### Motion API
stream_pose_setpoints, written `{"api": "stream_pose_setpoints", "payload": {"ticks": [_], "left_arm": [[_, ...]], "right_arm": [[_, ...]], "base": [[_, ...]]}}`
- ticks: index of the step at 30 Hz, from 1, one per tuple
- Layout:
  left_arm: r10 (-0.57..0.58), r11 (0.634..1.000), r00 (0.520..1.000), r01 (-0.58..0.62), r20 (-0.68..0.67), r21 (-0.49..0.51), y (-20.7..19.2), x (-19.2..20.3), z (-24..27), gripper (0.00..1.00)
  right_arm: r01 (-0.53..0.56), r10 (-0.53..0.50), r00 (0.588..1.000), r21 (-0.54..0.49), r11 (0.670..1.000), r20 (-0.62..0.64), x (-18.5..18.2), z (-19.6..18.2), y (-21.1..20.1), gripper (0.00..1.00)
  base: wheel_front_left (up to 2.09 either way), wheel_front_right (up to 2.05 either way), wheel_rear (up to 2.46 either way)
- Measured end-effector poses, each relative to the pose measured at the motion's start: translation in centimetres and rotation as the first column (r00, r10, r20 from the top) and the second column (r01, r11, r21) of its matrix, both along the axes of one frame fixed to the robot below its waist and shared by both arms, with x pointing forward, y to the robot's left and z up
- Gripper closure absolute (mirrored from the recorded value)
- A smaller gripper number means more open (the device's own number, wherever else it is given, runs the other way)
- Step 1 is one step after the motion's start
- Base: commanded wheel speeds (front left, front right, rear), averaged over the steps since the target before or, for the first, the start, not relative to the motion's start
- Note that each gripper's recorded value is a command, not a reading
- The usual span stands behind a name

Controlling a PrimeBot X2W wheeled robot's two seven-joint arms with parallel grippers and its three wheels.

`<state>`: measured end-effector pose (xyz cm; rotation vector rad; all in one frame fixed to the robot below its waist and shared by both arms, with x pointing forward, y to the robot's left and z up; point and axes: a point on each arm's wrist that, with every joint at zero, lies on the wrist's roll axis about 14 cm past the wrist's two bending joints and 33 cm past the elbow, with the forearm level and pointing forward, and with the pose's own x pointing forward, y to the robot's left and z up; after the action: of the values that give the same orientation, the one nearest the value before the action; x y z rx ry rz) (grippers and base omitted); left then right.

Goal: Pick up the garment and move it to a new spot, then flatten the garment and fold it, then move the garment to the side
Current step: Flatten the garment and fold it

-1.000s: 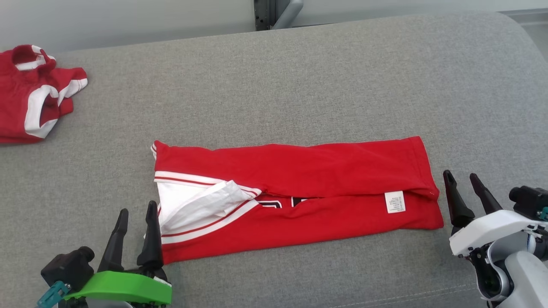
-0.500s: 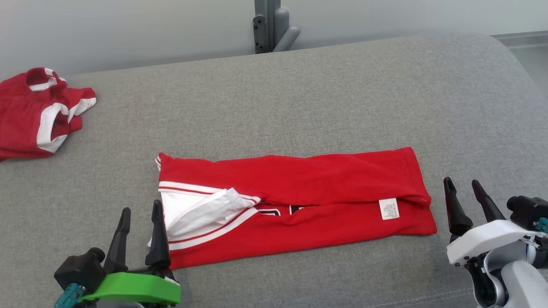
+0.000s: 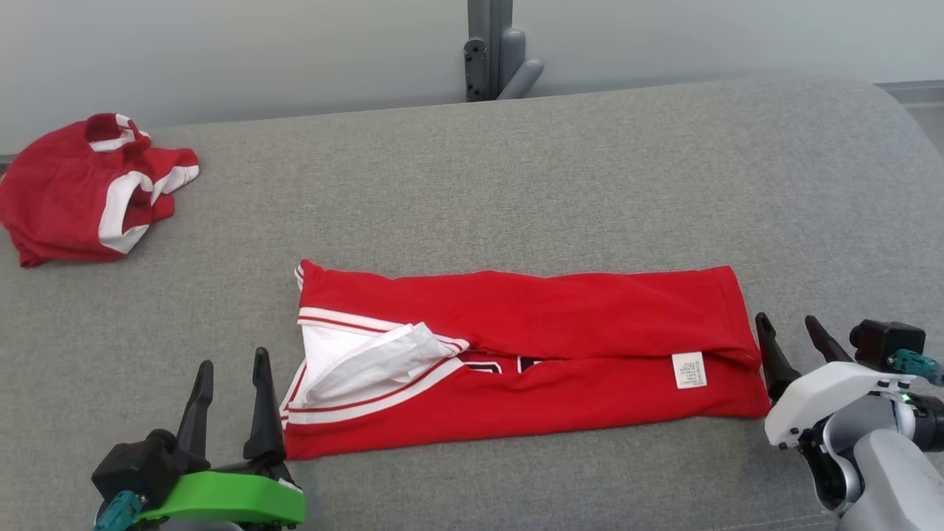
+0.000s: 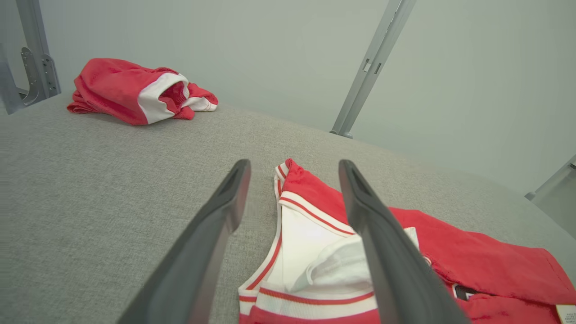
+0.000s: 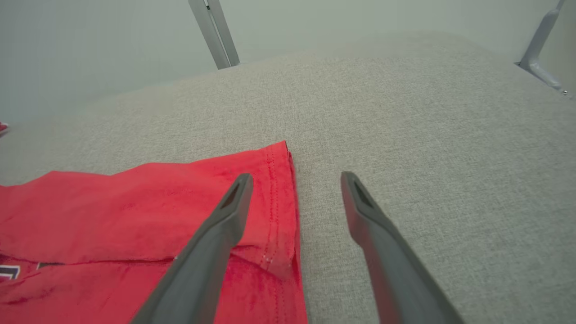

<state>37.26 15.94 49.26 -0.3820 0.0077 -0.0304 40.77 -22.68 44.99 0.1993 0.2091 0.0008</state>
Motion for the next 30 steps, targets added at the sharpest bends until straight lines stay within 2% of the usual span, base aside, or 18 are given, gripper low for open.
{"api": "stream_pose_setpoints", "payload": {"ticks": [10, 18, 19, 20, 21, 23, 24, 30], "left_arm": [[0.088, 0.994, 0.996, -0.087, -0.012, 0.064, 3.2, -1.0, -0.5, 0.00], [0.145, 0.986, 0.989, -0.143, -0.021, 0.090, 5.0, -2.0, -0.8, 0.00], [0.148, 0.985, 0.989, -0.146, -0.019, 0.092, 5.1, -2.1, -0.8, 0.00], [0.151, 0.984, 0.988, -0.149, -0.020, 0.093, 5.2, -2.2, -0.8, 0.00], [0.154, 0.984, 0.988, -0.151, -0.021, 0.093, 5.3, -2.3, -0.8, 0.00], [0.157, 0.983, 0.987, -0.155, -0.022, 0.094, 5.4, -2.4, -0.9, 0.00], [0.158, 0.983, 0.987, -0.156, -0.020, 0.094, 5.4, -2.4, -0.8, 0.00], [0.147, 0.986, 0.989, -0.145, -0.022, 0.086, 5.1, -2.4, -0.9, 0.00]], "right_arm": [[-0.053, 0.052, 0.974, 0.004, 0.999, -0.222, 0.7, -5.3, 1.7, 0.00], [-0.079, 0.084, 0.954, 0.031, 0.996, -0.288, 0.4, -7.1, 3.4, 0.00], [-0.083, 0.089, 0.954, 0.033, 0.996, -0.286, 0.5, -7.0, 3.6, 0.06], [-0.087, 0.093, 0.954, 0.036, 0.996, -0.286, 0.5, -7.0, 3.8, 0.36], [-0.091, 0.098, 0.953, 0.037, 0.995, -0.287, 0.5, -7.1, 4.0, 0.54], [-0.092, 0.100, 0.955, 0.042, 0.995, -0.280, 0.6, -6.9, 4.2, 0.80], [-0.093, 0.102, 0.955, 0.047, 0.995, -0.279, 0.6, -6.9, 4.4, 1.00], [-0.056, 0.072, 0.965, 0.072, 0.996, -0.251, 0.9, -6.1, 3.6, 1.00]], "base": [[0.00, 0.00, 0.00], [0.00, 0.00, 0.00], [0.00, 0.00, 0.00], [0.00, 0.00, 0.00], [0.00, 0.00, 0.00], [0.00, 0.00, 0.00], [0.00, 0.00, 0.00], [0.00, 0.00, 0.00]]}}
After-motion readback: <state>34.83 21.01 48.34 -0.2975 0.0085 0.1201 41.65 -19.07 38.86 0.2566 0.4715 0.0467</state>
